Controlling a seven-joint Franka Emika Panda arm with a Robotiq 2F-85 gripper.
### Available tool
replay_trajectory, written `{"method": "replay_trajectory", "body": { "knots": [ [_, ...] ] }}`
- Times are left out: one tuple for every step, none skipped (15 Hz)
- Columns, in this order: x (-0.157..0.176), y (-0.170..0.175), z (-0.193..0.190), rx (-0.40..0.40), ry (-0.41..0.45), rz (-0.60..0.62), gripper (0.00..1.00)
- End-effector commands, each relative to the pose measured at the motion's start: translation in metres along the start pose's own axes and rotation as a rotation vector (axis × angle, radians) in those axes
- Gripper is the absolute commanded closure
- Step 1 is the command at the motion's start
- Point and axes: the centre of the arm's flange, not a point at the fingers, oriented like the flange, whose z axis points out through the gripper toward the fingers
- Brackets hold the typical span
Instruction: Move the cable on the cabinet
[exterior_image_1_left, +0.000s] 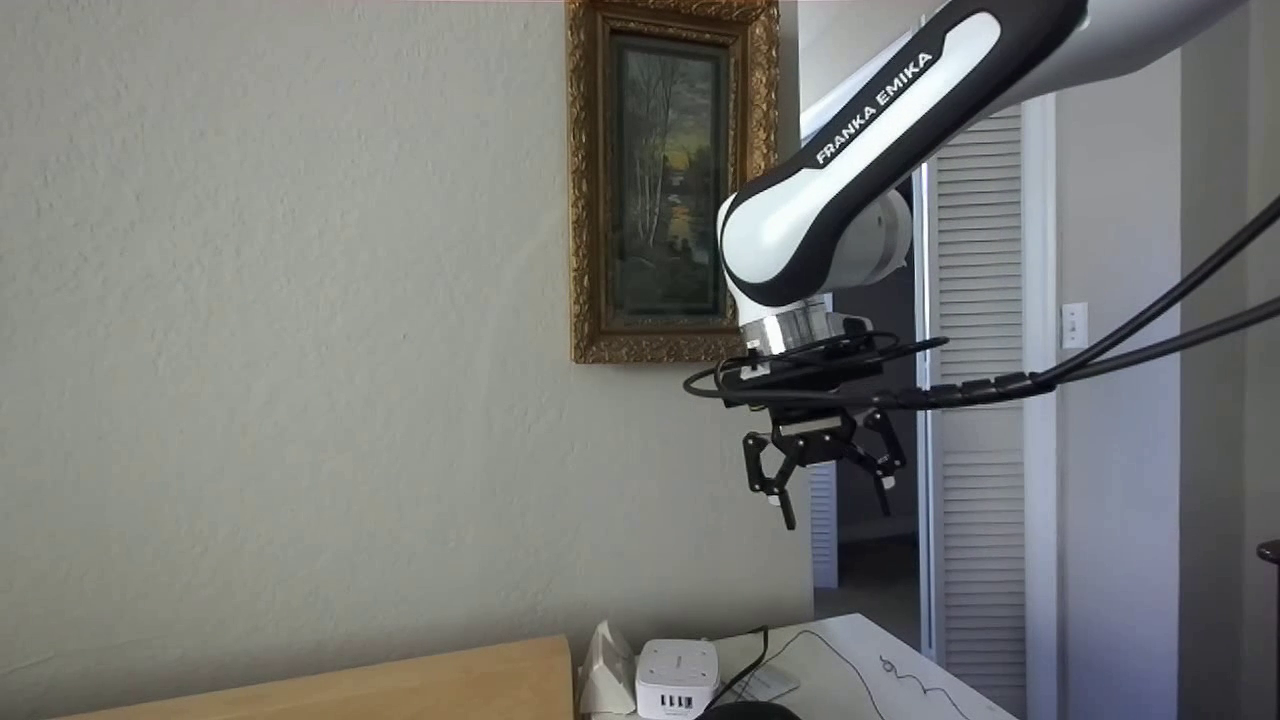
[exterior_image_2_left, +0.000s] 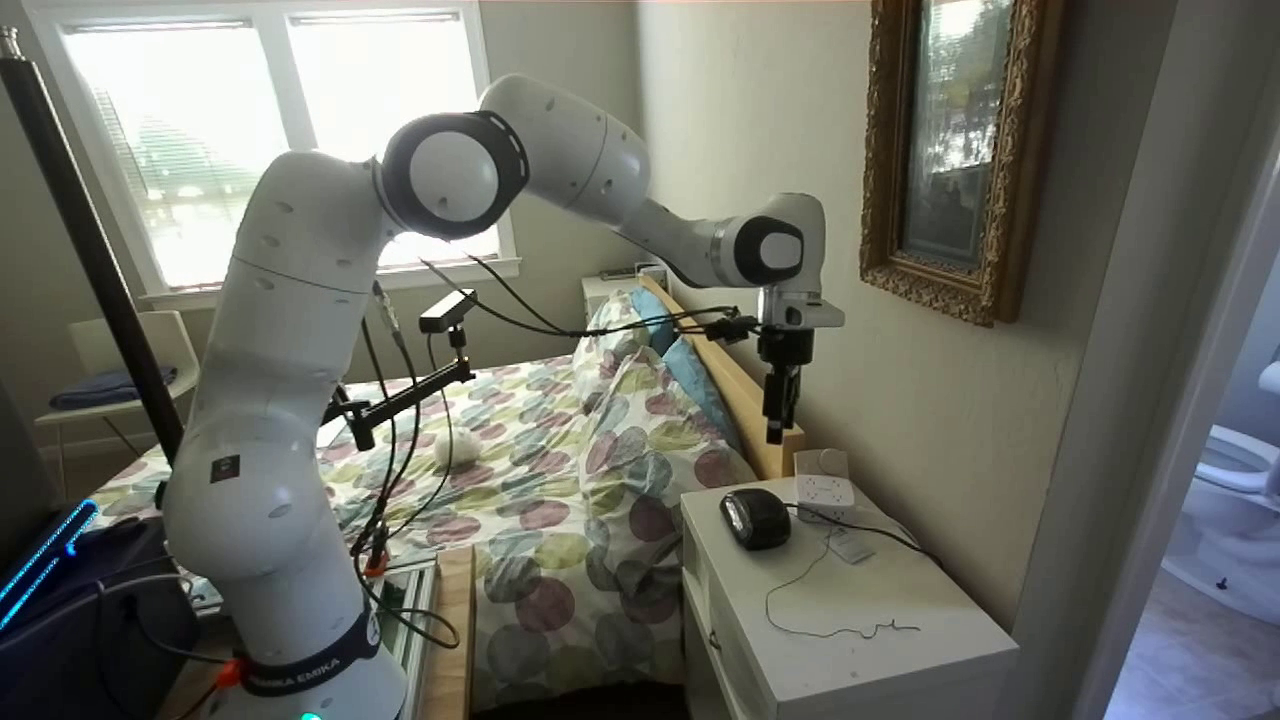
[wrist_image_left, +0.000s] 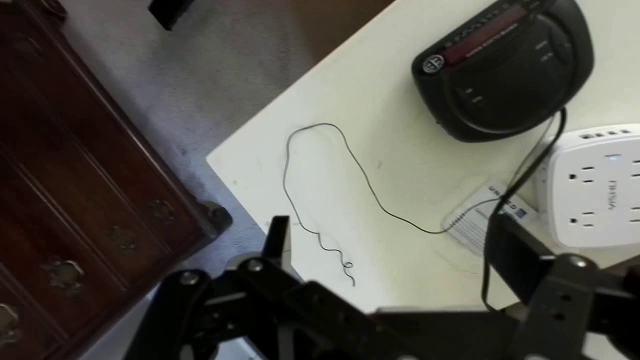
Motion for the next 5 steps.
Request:
{"method": "replay_trajectory", "body": {
  "knots": [
    [-0.0002,0.0006,0.0006,-0.004,-0.005,0.003,0.0],
    [-0.0003,0.0003,0.0007,-0.002,-0.008,0.002,0.0],
    [0.0,0.0002,0.001,-0.001,-0.009,0.002,0.0],
    [0.0001,0.0002,0.0014,-0.001,-0.01,0.002,0.0],
    [0.0002,0.0003,0.0014,-0.001,-0.01,0.002,0.0]
  ]
}}
